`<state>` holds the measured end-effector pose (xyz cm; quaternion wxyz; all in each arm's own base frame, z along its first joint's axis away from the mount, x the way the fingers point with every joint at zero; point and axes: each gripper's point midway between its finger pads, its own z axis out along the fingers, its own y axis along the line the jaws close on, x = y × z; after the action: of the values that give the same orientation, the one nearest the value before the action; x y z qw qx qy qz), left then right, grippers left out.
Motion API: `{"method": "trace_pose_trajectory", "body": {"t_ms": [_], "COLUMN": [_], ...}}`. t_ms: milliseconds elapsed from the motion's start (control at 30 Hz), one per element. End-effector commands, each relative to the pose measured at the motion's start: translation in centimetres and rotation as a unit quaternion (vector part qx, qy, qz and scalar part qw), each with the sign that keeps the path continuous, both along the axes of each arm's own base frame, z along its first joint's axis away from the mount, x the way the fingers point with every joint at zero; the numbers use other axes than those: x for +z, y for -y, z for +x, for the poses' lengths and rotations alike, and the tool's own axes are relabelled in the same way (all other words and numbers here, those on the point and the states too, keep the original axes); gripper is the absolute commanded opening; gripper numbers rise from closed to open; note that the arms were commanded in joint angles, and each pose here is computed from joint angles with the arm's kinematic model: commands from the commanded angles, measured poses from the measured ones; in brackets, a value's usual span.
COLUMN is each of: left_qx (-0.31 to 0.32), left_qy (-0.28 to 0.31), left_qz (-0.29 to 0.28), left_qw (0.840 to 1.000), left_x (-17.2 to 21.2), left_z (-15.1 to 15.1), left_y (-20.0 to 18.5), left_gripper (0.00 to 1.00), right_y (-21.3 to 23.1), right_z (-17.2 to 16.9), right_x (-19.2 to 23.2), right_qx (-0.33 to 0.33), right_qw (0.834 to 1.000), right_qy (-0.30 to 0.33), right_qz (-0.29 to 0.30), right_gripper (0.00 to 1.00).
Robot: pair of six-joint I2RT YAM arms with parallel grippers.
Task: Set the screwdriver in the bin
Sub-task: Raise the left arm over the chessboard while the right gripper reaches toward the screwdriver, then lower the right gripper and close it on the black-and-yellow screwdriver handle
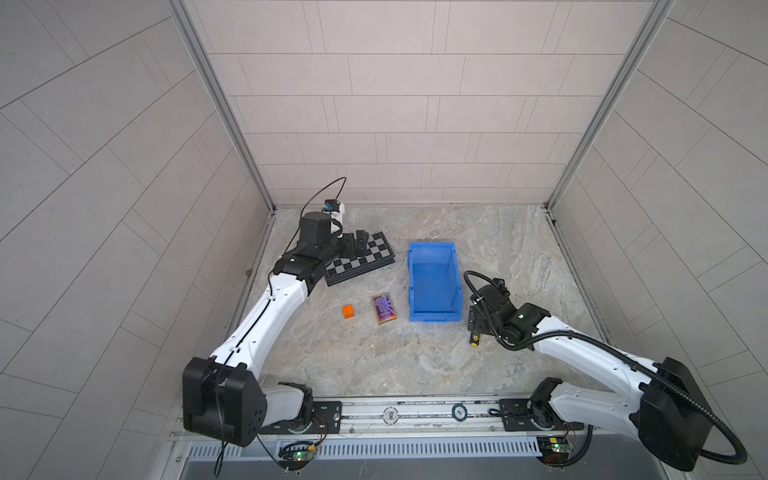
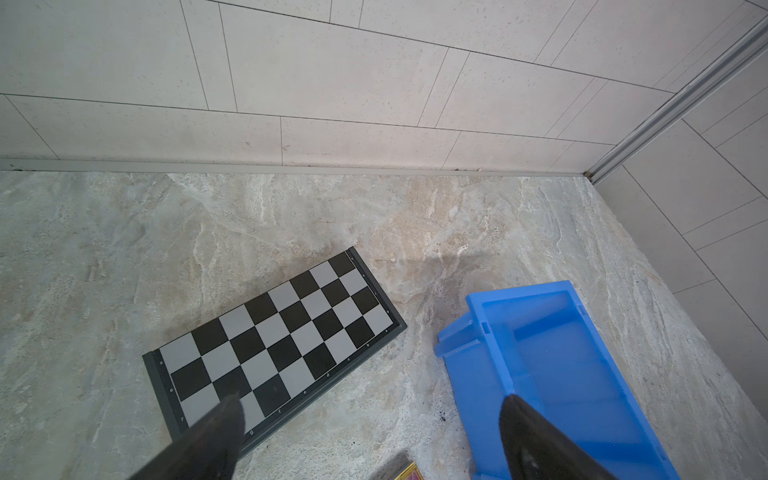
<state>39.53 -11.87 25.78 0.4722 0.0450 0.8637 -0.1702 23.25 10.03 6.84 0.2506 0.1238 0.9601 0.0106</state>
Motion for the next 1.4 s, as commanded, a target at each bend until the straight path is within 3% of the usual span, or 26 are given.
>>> {"method": "trace_pose_trajectory", "body": {"t_ms": [0,467,1033,1200,1367], "left_qx": [-0.001,0.001,0.008,0.011,0.012], "left_qy": [0.017,0.016,0.022,0.024,0.026], "left_qz": [-0.005,-0.001,0.013,0.018,0.021], "left_qw": [1.0,1.0,1.0,0.999,0.999], "left_x": [1.7,1.5,1.8,1.9,2.0], "left_z": [0.2,0.3,0.1,0.0,-0.1], "left_y": [0.1,0.0,-0.5,-0.7,-0.8], "left_gripper": [1.0,1.0,0.99,1.0,1.0], "right_y": [-0.8,-1.1,-0.5,-0.4,0.2], "right_z": [0.5,-0.8,-0.5,-0.2,-0.4], "right_x": [-0.6,-4.6,-4.8,-4.4,-4.1], "right_qx": [-0.022,-0.02,-0.012,-0.009,-0.015], "right_qw": [0.999,0.998,0.998,0.998,0.998], "right_qy": [0.006,-0.042,-0.054,-0.052,-0.052], "right_qz": [0.024,0.03,-0.012,-0.02,-0.03], "right_gripper": [0.83,0.64,0.45,0.3,0.24]}}
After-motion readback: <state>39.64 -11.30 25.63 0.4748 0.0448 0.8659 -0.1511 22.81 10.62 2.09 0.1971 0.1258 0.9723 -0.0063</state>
